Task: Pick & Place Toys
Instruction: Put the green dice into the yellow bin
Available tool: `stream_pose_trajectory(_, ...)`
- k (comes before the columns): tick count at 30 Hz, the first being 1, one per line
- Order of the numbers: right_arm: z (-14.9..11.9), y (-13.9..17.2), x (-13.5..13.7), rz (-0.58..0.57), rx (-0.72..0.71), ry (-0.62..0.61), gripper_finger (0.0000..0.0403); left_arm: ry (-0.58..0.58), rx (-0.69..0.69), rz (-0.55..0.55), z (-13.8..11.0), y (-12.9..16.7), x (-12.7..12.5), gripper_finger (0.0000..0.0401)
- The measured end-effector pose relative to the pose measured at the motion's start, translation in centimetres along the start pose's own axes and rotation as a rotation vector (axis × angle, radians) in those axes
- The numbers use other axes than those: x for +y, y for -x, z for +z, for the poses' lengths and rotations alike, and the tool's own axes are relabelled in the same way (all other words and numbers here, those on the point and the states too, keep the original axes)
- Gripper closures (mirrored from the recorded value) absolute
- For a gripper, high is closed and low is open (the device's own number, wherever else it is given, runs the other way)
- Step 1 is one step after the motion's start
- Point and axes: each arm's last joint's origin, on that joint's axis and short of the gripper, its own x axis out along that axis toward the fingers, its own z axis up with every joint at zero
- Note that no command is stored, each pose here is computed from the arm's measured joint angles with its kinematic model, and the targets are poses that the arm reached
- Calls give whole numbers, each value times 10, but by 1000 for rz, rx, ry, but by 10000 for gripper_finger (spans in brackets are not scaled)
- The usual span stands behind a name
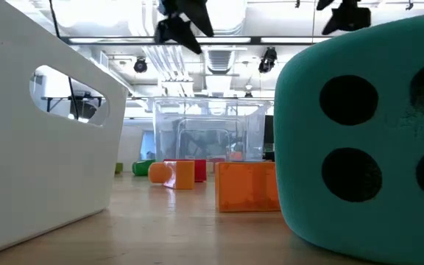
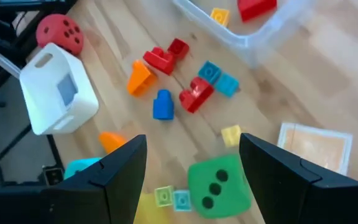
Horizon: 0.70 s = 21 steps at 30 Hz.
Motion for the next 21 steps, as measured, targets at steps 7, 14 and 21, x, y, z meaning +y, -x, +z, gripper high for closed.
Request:
stream_pose_trajectory(7, -1, -3, 2, 2, 23, -7, 153, 56, 0, -6, -31, 17, -6, 139)
stream_pose_trajectory(14, 0, -6, 2, -9, 1, 18, 153, 57, -76, -90, -66, 39, -9, 139)
stream_pose_trajectory(21, -7, -12, 1, -36, 44, -51, 119, 126, -148, -193, -99, 50, -8, 139)
